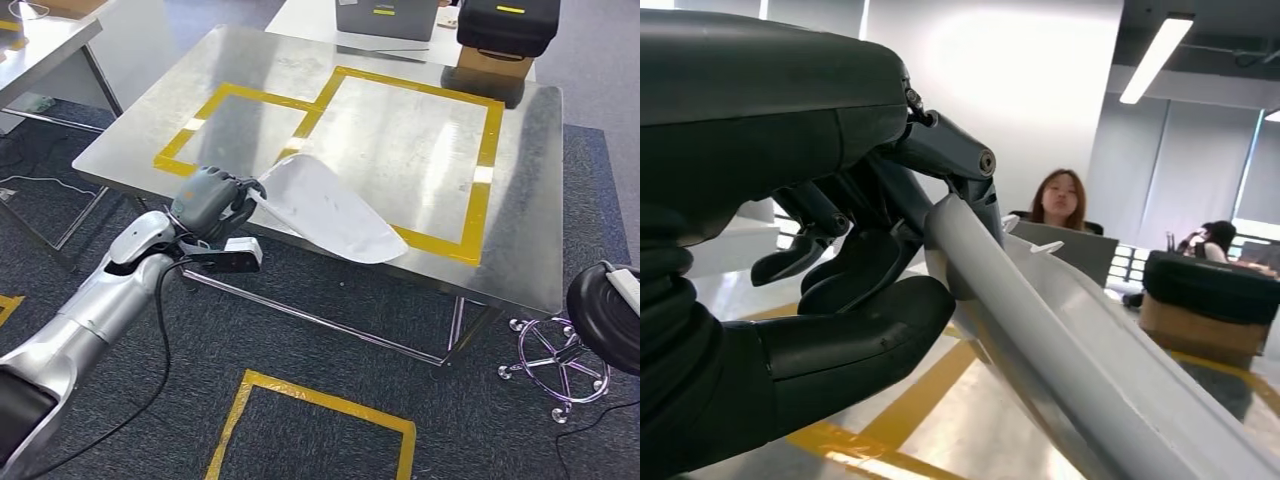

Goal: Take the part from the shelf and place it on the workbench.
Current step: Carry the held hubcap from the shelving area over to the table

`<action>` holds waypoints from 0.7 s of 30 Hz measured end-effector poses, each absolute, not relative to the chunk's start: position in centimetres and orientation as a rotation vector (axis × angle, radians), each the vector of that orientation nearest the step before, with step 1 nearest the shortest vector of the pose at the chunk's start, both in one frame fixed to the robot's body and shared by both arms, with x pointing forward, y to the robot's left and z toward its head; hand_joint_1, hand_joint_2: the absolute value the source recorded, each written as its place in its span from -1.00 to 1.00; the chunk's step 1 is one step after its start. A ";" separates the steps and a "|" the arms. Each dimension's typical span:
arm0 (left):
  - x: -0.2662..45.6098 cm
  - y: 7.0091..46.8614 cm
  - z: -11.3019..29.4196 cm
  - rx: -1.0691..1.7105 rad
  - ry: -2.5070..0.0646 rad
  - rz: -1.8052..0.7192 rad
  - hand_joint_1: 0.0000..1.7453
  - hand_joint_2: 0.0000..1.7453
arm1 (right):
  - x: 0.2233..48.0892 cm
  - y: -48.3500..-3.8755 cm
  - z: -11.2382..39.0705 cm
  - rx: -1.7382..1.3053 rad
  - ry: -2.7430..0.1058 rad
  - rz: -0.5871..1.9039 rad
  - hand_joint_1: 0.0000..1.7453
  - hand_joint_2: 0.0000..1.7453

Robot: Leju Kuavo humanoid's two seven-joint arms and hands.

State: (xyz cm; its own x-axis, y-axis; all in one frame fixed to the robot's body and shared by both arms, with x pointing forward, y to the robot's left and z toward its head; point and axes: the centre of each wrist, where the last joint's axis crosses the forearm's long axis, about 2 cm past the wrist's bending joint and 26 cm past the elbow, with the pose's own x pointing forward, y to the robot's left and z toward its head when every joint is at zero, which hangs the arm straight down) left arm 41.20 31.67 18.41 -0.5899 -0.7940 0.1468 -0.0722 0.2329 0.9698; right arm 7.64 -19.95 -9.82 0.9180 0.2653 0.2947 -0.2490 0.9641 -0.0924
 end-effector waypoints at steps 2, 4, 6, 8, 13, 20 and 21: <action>41.4 31.0 18.7 0.777 -1.869 -1.410 1.00 1.00 | 7.7 -19.9 -9.8 -0.052 -0.311 0.267 -1.00 1.00; 41.4 30.6 18.8 0.766 -1.878 -1.417 1.00 1.00 | 7.7 -19.9 -9.8 -0.051 -0.311 0.267 -1.00 1.00; 41.5 30.2 18.8 0.759 -1.885 -1.424 1.00 1.00 | 7.7 -19.9 -9.8 -0.049 -0.311 0.268 -1.00 1.00; 41.5 29.9 18.9 0.755 -1.893 -1.432 1.00 1.00 | 7.7 -19.9 -9.8 -0.049 -0.310 0.268 -1.00 1.00; 41.6 28.7 19.7 0.780 -1.923 -1.455 1.00 1.00 | 7.7 -19.9 -9.8 -0.050 -0.307 0.271 -1.00 1.00; 42.4 26.2 21.9 0.873 -1.973 -1.518 1.00 1.00 | 7.9 -19.9 -9.8 -0.050 -0.308 0.298 -1.00 1.00; 42.6 25.6 22.4 0.883 -1.984 -1.535 1.00 1.00 | 8.0 -19.9 -9.7 -0.049 -0.310 0.306 -1.00 1.00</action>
